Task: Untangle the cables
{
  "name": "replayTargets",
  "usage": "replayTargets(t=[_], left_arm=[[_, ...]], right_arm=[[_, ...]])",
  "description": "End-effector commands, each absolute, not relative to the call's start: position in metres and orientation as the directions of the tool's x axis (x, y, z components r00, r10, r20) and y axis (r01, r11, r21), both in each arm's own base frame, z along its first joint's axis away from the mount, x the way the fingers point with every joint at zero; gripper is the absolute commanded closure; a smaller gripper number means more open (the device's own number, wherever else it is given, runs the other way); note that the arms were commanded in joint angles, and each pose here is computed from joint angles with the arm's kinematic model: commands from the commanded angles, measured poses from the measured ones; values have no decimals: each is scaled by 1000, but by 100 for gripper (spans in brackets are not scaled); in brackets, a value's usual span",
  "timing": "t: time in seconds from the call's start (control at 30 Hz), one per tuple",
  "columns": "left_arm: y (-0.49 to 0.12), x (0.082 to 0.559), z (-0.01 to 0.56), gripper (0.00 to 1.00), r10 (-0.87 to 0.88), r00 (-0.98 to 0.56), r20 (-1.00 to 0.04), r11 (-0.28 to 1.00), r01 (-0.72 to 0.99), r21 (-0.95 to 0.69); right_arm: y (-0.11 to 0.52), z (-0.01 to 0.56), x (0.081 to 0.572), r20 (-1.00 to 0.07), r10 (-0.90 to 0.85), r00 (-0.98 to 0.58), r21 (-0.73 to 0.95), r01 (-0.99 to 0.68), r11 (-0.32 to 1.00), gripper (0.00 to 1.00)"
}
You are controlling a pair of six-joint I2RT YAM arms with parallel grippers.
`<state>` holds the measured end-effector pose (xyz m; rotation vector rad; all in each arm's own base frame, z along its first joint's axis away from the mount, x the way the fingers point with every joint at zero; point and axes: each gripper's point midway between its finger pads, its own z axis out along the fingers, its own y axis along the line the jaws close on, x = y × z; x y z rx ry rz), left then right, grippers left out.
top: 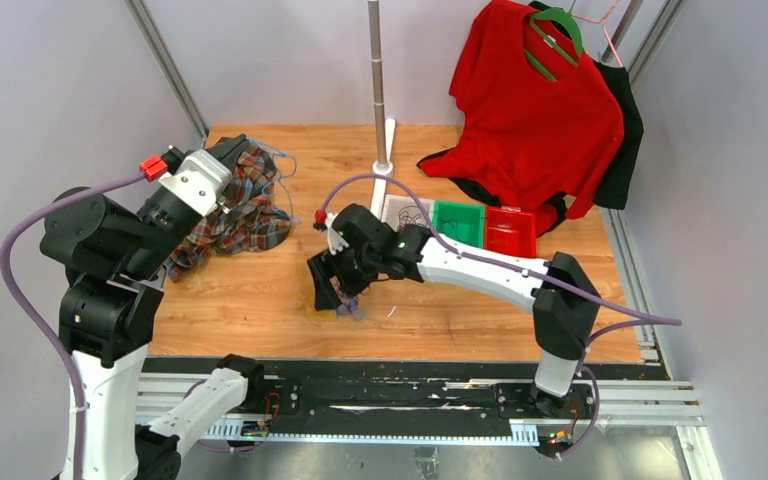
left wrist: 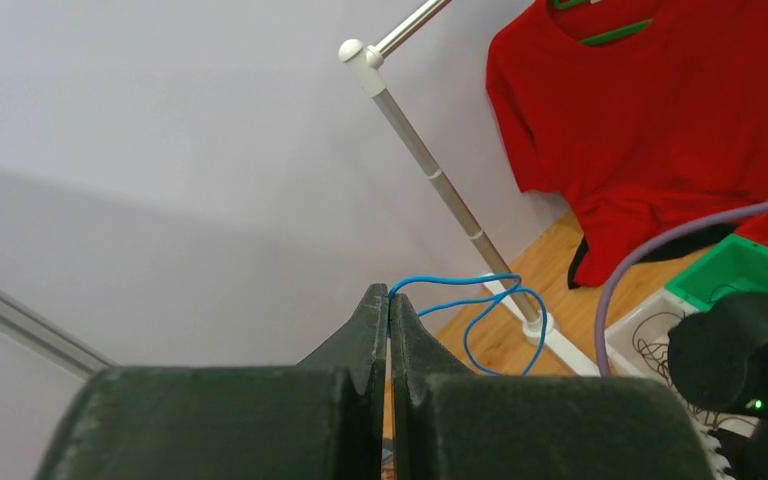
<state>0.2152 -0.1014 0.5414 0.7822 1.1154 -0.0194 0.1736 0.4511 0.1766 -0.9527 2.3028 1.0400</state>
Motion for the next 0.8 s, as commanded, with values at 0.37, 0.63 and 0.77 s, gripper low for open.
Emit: replayTargets(t=[0.37, 0.63, 0.77], left_arm=[[-99, 212, 546, 100, 360, 473, -804, 745, 374, 553], [-100, 207, 541, 100, 363, 468, -806, 734, 390, 556], [-102, 209, 542, 100, 349, 457, -818, 739, 403, 540]], right_arm=[[427, 181, 105, -255, -609, -751, 659, -596, 458, 22], [416, 197, 150, -467, -580, -667, 383, -744, 547, 19], [428, 197, 140, -479, -617, -624, 388, -781, 489, 18]])
